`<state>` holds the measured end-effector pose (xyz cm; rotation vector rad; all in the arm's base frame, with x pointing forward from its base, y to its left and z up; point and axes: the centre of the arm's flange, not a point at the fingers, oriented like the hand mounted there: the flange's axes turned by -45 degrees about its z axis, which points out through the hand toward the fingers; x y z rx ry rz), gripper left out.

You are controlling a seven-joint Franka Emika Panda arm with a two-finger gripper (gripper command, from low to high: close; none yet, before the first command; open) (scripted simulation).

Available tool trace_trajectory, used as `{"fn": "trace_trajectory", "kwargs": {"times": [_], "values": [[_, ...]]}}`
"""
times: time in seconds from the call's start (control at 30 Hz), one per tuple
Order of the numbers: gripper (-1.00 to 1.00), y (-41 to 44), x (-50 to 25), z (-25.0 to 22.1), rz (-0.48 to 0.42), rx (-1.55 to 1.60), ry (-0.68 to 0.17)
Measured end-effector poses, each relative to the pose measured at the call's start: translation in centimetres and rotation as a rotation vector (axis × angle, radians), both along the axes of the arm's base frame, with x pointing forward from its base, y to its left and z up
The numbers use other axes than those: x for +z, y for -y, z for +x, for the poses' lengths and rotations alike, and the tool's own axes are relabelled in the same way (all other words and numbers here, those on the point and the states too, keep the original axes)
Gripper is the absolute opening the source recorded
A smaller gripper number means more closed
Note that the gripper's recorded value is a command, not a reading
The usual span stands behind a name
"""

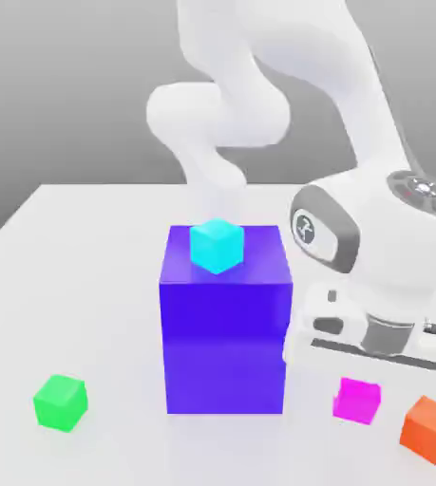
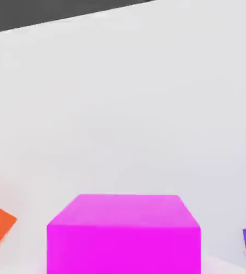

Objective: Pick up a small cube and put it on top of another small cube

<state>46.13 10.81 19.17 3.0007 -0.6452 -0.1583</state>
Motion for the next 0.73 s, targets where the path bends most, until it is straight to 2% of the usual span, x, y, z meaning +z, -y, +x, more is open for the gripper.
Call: {"fn": "trace_trajectory", "kwargs": {"times": [0.2, 0.33, 0.4, 0.47, 0.6, 0.63, 0.73], "values": [[-1.00, 15.0, 2.0, 0.4, -0.001, -0.420, 0.027], [-1.00, 25.0, 3.8, -2.7, -0.002, -0.743, 0.071], [-1.00, 31.1, 4.7, -6.1, -0.010, -0.955, 0.101], [-1.00, 32.7, 4.0, -7.6, -0.019, -1.046, 0.123], [-1.00, 32.7, -0.3, -7.9, -0.021, -1.063, 0.130], [1.00, 32.7, -1.0, -8.0, -0.021, -1.063, 0.130], [1.00, 32.7, -1.0, -8.0, -0.021, -1.063, 0.130]]}}
